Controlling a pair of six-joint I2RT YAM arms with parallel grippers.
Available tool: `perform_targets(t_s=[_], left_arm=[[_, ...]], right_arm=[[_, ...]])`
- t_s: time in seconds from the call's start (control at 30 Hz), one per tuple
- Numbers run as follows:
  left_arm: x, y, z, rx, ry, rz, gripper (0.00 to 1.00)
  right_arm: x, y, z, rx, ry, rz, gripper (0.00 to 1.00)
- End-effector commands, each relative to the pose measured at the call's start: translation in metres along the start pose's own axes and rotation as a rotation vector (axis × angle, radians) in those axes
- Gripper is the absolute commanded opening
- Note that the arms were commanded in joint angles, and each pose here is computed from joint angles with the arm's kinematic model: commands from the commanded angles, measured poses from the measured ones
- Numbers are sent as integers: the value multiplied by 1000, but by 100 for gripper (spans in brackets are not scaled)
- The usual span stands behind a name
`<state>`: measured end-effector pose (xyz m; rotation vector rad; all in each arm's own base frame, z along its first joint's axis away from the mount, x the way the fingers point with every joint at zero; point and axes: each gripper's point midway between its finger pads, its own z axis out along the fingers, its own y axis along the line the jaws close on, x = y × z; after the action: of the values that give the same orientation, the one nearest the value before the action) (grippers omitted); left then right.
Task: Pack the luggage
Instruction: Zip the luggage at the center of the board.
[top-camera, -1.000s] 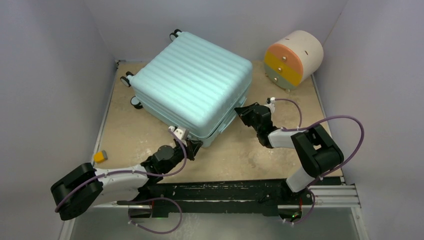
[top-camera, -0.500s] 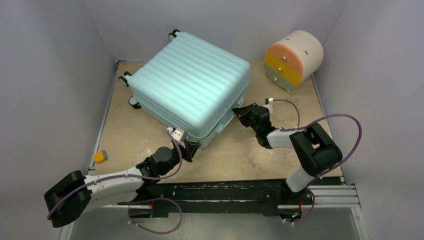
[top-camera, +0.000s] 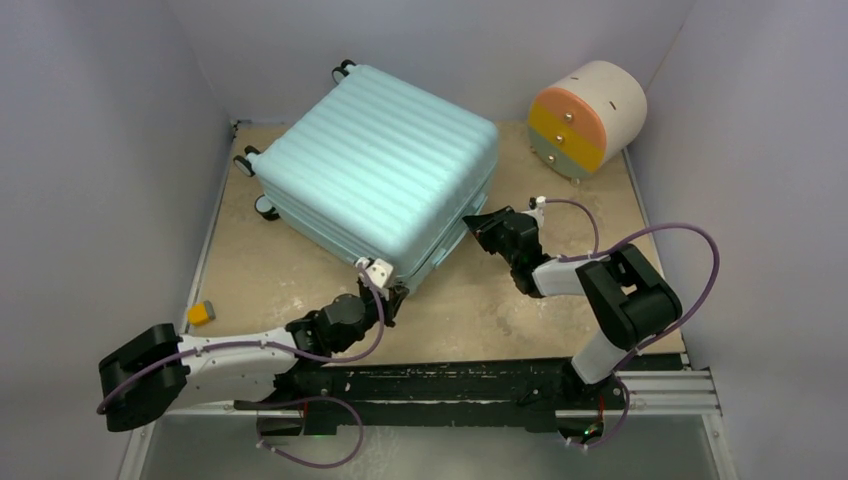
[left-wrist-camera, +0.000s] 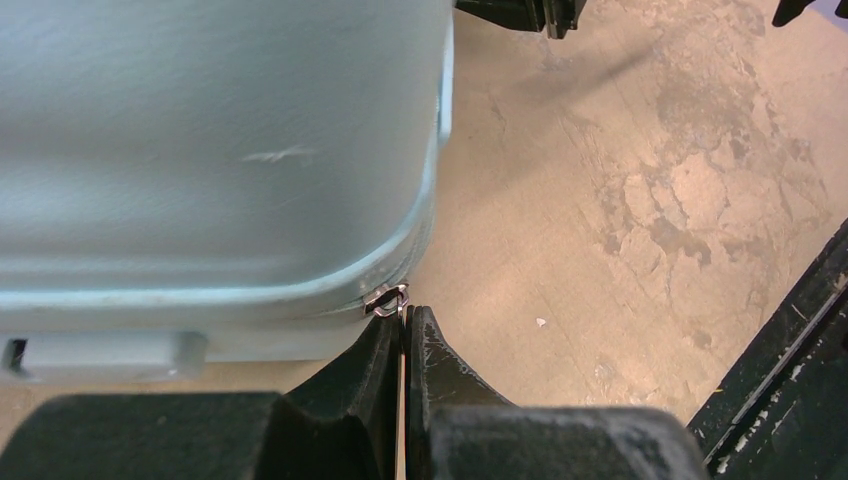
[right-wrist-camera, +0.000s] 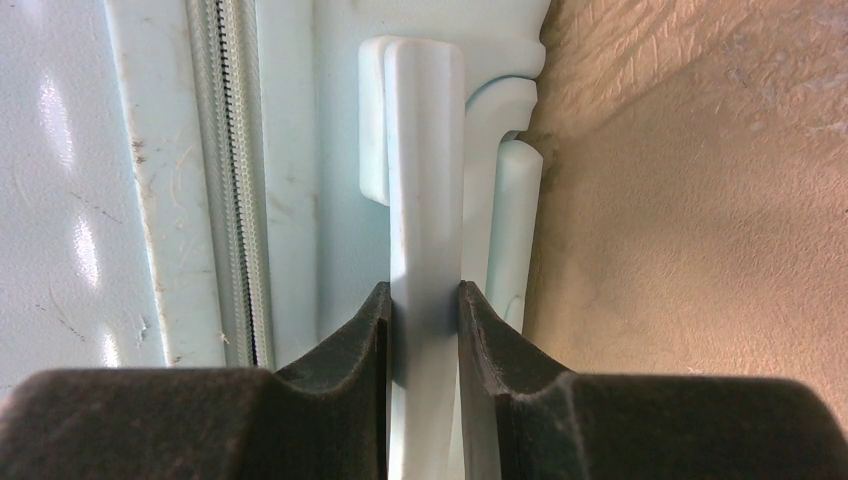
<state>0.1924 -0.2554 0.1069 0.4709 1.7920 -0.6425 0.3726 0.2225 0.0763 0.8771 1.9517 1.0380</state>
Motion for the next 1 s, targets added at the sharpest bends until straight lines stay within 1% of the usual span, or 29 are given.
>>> perform_targets(t_s=[0.0,0.1,0.3,0.53,0.8,0.97], left_arm=[[-11,-63,3,229,15,33,0],[-11,-75,12,240,21,55,0],[-26,-91,33,244,5,78,0],[-37,-109,69,211,36,104,0],[-38,-129,110,202,51,118,0],[-42,-137,118,214,58,119,0]], right_arm=[[104,-74,-37,224,408,-20,0],[108,-75,-39,226,417,-20,0],[112,-76,-41,222,422,-26,0],[119,-81,-45,214,446,-8,0],[124,-83,-50,196,470,2,0],[123,-83,-54,193,470,-15,0]])
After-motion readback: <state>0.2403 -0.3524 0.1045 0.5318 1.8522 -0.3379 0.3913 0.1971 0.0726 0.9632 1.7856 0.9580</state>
